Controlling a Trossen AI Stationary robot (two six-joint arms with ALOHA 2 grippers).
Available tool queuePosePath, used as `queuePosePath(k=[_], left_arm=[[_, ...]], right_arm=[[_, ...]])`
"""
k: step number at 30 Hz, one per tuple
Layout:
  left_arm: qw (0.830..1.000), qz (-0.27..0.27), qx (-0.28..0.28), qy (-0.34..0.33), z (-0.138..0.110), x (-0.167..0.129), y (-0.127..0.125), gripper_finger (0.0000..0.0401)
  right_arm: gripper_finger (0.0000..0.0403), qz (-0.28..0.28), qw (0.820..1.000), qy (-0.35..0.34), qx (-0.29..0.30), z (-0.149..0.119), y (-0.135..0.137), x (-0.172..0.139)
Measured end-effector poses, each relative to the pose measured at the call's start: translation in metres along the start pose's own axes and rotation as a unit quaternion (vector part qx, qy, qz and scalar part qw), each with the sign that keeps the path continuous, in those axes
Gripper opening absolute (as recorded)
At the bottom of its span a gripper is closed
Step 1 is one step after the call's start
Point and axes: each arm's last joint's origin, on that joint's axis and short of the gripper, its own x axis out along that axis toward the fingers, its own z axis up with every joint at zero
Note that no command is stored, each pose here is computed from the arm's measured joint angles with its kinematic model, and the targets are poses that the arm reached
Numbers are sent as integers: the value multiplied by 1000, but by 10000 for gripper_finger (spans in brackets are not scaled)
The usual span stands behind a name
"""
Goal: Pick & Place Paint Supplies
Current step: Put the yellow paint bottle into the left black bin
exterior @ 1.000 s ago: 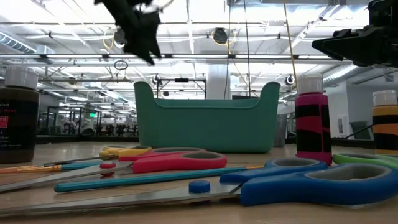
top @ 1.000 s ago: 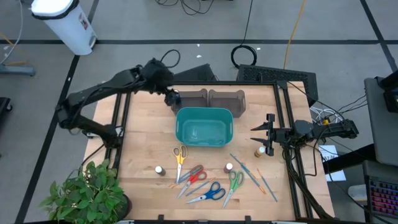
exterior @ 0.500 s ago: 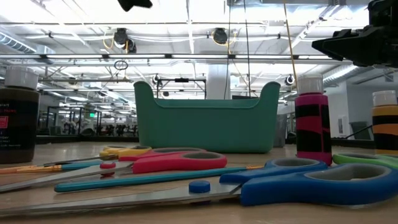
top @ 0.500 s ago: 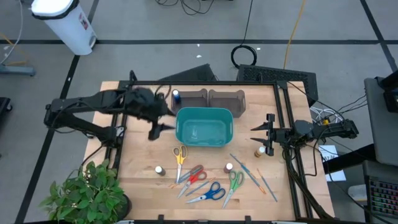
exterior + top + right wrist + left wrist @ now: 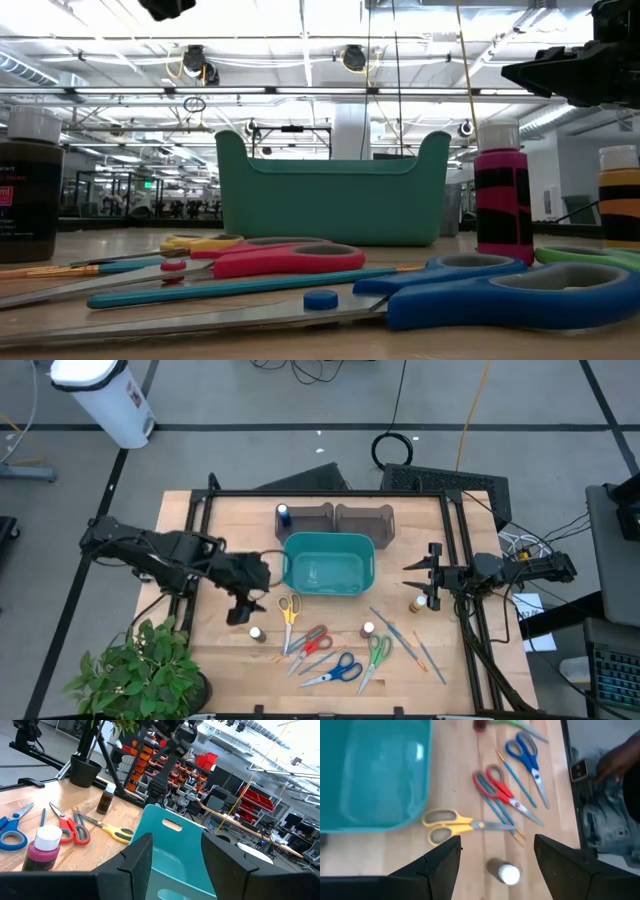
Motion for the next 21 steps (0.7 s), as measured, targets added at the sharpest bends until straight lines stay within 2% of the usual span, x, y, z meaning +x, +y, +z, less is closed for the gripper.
queuePosePath(k=[5, 13, 16, 21], left_arm=[[1000, 3, 16, 11, 1, 12, -9, 255], [998, 6, 33, -44, 19, 27, -10, 255], [996, 10, 65, -57, 23, 28, -7, 255], [995, 19, 61, -82, 30, 18, 2, 255]], right_arm=[[160, 0, 1000, 0, 0, 0, 0, 0], [160, 0, 1000, 0, 0, 0, 0, 0], [160, 0, 1000, 0, 0, 0, 0, 0], [160, 0, 1000, 0, 0, 0, 0, 0]])
